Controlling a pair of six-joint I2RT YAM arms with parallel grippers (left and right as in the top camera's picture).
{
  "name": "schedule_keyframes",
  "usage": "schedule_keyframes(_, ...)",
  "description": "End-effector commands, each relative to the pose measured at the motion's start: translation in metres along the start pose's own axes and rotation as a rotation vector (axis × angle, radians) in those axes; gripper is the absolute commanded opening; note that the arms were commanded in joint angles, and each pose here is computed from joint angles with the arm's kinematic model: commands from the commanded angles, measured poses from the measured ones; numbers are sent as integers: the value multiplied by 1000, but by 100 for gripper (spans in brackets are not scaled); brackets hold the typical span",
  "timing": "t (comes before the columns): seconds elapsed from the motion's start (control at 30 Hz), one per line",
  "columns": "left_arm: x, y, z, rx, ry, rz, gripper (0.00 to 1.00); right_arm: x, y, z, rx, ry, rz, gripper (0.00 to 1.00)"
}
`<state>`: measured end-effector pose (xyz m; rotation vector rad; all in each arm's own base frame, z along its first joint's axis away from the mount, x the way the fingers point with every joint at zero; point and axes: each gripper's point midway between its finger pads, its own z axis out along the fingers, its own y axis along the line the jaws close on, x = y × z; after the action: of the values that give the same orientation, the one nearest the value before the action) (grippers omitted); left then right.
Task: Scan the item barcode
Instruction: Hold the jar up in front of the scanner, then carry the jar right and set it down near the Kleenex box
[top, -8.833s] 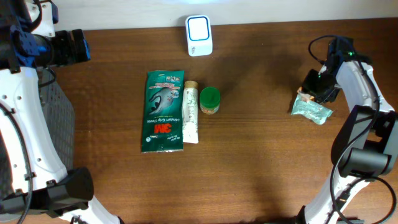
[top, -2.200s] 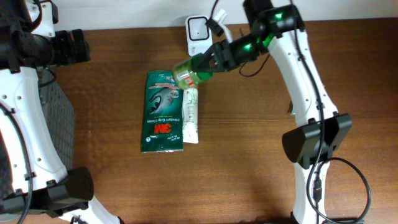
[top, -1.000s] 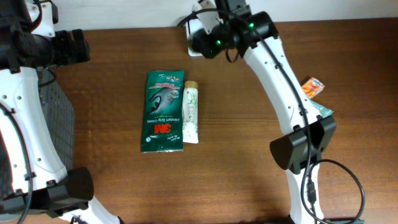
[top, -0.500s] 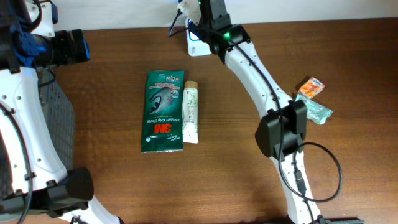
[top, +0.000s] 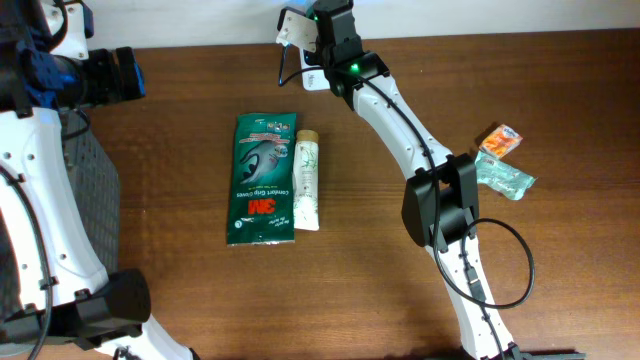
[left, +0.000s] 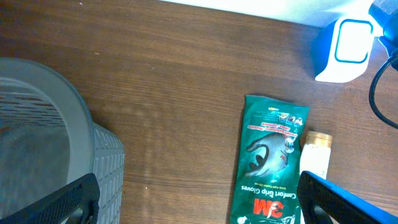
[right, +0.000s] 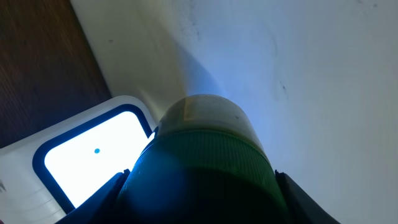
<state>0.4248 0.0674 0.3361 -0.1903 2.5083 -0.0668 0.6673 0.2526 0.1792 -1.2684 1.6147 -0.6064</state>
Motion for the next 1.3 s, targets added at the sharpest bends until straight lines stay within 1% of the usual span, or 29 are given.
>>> schedule_keyframes(0.0,-1,-2,-1,11,-7,10,99,0,-7,1,34,4,-3,27)
schedule_keyframes(0.27,-1,-2,-1,11,-7,10,99,-4,-11,-2,41,-4,2,27)
schedule_keyframes(0.37,-1,-2,-1,11,-7,10,99,-16,-29,-16,56,-44,130,28)
schedule_keyframes(0.5,-1,-2,-1,11,-7,10,99,-33,-61,-54,46,-90,221,32)
schedule_keyframes(0.6,-1,-2,-1,10,-7,10,99,-40,-83,-93,14,-92,374,31)
schedule_keyframes(0.67,-1,-2,-1,11,-7,10,99,-41,-83,-120,-74,-87,464,28)
schedule_keyframes(0.77,-1,-2,-1,11,-7,10,99,-38,-65,-156,-238,-50,570,25)
schedule_keyframes(0.8,-1,-2,-1,10,-7,10,99,-32,-59,-166,-280,-12,616,25)
schedule_keyframes(0.83,-1,-2,-1,11,-7,10,99,-19,-49,-180,-328,64,680,25)
schedule_keyframes(0.9,-1,-2,-1,10,-7,10,99,4,-28,-196,-406,192,731,25)
schedule_keyframes(0.97,-1,-2,-1,11,-7,10,99,35,-5,-208,-477,354,809,25)
schedule_keyframes(1.0,-1,-2,-1,11,-7,10,99,47,3,-211,-499,416,835,25)
schedule_keyframes(1.07,-1,-2,-1,11,-7,10,99,76,19,-214,-538,546,885,19)
schedule_keyframes(1.17,-1,-2,-1,11,-7,10,99,127,34,-211,-565,721,954,13)
schedule_keyframes(1.27,-1,-2,-1,11,-7,10,99,168,39,-199,-552,813,1020,13)
